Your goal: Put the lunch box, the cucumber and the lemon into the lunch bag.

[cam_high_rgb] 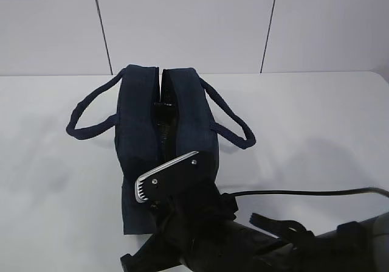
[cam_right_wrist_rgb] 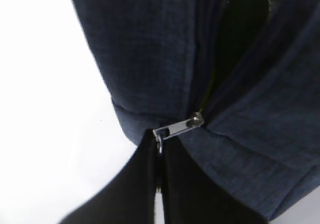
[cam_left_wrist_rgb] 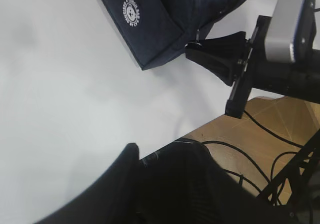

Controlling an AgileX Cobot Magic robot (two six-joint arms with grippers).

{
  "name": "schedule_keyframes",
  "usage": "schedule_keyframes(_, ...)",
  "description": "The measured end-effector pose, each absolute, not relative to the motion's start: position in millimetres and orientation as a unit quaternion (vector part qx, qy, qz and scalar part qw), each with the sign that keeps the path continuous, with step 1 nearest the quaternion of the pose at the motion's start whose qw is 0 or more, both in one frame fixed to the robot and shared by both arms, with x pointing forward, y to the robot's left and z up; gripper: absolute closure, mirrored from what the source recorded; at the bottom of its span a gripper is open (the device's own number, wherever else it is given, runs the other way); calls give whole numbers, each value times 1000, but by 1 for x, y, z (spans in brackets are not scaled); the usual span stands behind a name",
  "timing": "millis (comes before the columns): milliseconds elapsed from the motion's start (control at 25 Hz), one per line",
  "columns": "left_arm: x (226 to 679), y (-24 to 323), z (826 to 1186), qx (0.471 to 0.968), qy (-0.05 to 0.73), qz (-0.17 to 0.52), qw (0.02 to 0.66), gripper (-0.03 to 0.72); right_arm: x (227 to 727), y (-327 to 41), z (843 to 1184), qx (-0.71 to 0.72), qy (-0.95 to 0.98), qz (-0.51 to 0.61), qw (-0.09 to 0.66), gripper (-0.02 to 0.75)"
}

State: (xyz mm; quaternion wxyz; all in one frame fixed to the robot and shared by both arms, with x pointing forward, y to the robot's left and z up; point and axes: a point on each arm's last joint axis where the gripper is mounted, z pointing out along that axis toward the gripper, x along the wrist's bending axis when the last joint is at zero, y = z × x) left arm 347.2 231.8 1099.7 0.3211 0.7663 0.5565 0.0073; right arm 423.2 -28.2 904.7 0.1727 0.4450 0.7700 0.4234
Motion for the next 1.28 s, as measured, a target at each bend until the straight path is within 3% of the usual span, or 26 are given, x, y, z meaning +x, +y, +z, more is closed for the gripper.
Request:
schedule_keyframes(400,347,231,1090,789,546,-19,281,445,421,-30,919,432,776,426,171,751)
schedule_keyframes(720,353,230,1085,809,508,11,295,291,420,-31,926,428,777,429,171,751)
schedule_keyframes(960,359,229,1057,821,505,-2,265,279,420,-31,928,428,776,431,172,751)
schedule_keyframes(1280,372,224,1049,829,492,-1,265,278,419,-32,936,423,772,442,174,751)
